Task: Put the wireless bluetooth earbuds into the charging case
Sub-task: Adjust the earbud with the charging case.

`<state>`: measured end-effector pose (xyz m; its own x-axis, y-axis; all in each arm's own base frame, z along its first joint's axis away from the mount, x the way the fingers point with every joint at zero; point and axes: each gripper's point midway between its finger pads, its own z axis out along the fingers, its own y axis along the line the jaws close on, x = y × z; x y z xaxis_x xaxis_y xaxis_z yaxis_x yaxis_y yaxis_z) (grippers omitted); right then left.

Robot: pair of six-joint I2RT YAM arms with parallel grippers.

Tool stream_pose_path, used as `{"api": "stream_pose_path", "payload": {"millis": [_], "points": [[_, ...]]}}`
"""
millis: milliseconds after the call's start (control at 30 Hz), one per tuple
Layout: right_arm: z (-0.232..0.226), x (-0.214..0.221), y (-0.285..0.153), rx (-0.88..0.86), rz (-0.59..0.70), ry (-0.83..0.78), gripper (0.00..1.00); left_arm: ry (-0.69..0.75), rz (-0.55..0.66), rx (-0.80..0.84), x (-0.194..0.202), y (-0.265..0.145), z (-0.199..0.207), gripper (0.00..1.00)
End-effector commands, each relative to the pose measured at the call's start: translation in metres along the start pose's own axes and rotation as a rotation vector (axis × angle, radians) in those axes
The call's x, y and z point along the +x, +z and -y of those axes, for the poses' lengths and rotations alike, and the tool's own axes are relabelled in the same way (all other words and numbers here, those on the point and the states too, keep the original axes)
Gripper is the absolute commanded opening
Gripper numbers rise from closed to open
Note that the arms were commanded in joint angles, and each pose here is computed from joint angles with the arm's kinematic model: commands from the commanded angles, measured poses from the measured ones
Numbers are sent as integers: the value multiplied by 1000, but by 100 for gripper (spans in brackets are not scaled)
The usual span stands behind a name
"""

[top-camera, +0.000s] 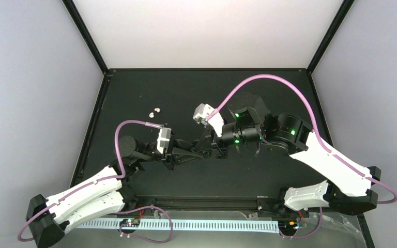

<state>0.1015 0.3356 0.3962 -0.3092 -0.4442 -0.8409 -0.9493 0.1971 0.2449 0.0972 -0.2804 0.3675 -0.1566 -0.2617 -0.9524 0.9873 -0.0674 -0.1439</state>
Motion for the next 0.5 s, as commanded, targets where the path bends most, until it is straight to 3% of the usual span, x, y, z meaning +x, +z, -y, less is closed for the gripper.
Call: {"api": "stream_pose_path", "payload": {"millis": [0,467], "points": [[-1,1,3,-6,-3,4,1,32,23,4,-8,1,2,1],[-2,-6,-4,-2,61,38,1,55,49,4,-13,-3,6,2]]}}
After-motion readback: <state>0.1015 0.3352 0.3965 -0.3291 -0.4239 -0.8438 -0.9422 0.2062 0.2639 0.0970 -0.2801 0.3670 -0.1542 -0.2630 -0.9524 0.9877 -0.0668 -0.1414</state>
